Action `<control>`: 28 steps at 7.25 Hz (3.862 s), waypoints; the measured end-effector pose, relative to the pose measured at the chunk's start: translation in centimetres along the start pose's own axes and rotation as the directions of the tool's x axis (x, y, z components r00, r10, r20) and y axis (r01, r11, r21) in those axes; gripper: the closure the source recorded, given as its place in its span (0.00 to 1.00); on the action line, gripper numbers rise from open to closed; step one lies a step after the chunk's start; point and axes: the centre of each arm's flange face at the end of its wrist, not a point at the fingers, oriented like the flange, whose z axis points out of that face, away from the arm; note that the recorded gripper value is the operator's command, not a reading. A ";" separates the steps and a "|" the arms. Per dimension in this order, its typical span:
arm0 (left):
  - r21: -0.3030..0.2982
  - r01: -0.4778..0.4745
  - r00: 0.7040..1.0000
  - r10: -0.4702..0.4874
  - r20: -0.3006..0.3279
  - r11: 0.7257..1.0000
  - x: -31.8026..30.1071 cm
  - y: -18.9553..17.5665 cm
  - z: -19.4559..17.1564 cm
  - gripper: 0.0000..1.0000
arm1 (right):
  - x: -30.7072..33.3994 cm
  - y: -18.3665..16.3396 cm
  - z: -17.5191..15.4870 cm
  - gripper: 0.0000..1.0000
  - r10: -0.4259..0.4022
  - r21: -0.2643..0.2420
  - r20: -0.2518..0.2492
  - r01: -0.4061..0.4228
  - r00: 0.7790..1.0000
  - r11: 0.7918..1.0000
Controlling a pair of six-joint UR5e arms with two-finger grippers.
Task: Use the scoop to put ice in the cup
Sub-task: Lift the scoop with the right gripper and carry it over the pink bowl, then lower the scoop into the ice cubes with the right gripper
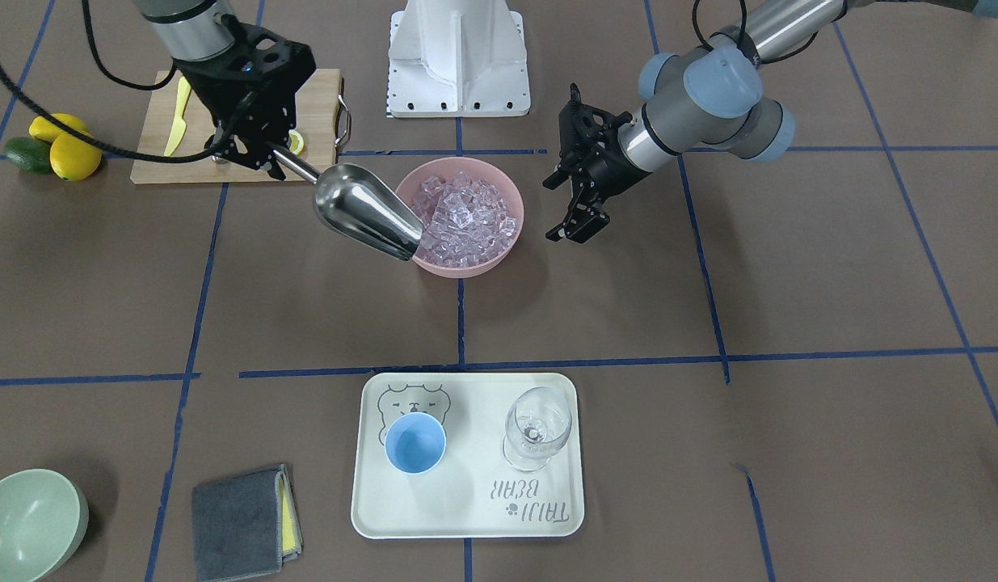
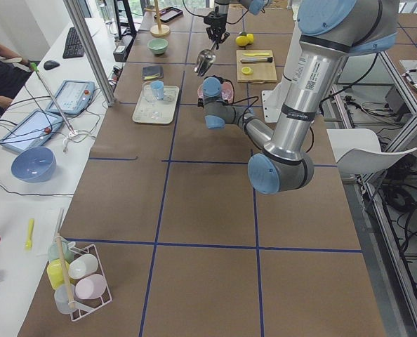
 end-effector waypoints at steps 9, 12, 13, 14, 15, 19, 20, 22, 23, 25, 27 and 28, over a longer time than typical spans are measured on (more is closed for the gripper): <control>-0.013 0.011 1.000 -0.011 -0.002 1.000 -0.1 0.7 0.5 0.00 | -4.9 -9.4 -0.4 1.00 -0.212 -0.395 -0.014 0.189 0.977 0.899; -0.013 0.013 1.000 -0.013 -0.004 1.000 0.0 0.7 0.6 0.00 | -6.8 -11.7 0.6 1.00 -0.251 -0.491 -0.022 0.209 0.968 0.846; -0.013 0.013 1.000 -0.013 -0.004 1.000 0.0 0.7 0.6 0.00 | -7.4 -11.8 1.2 1.00 -0.265 -0.504 -0.019 0.220 0.964 0.835; -0.013 0.013 1.000 -0.013 -0.004 1.000 0.0 0.7 0.6 0.00 | -8.1 -11.9 1.8 1.00 -0.276 -0.513 -0.012 0.231 0.961 0.827; -0.014 0.013 1.000 -0.013 -0.003 1.000 0.0 0.7 0.6 0.00 | -8.7 -11.9 2.6 1.00 -0.284 -0.525 -0.004 0.239 0.959 0.817; -0.011 0.012 1.000 -0.012 -0.002 1.000 0.0 0.6 0.5 0.00 | -10.3 -12.3 5.0 1.00 -0.318 -0.536 -0.004 0.267 0.948 0.801; -0.011 0.011 1.000 -0.011 -0.002 1.000 0.0 0.5 0.4 0.00 | -10.3 -12.4 5.9 1.00 -0.317 -0.520 -0.008 0.266 0.949 0.812; -0.008 0.010 1.000 -0.010 -0.002 1.000 0.0 0.4 0.4 0.00 | -10.0 -12.5 7.3 1.00 -0.314 -0.477 -0.015 0.269 0.949 0.837; -0.007 0.009 1.000 -0.009 -0.002 1.000 0.1 0.3 0.4 0.00 | -9.9 -12.3 7.9 1.00 -0.311 -0.453 -0.014 0.271 0.950 0.849; -0.007 0.008 1.000 -0.008 -0.004 1.000 0.2 0.3 0.5 0.00 | -9.1 -11.5 9.0 1.00 -0.294 -0.413 0.003 0.268 0.956 0.870; -0.010 0.010 1.000 -0.010 -0.008 1.000 0.3 0.4 0.7 0.00 | -7.8 -9.9 10.0 1.00 -0.261 -0.372 0.039 0.256 0.965 0.892; -0.014 0.012 1.000 -0.012 -0.010 1.000 0.3 0.5 0.8 0.00 | -7.3 -9.4 10.4 1.00 -0.248 -0.357 0.054 0.250 0.967 0.900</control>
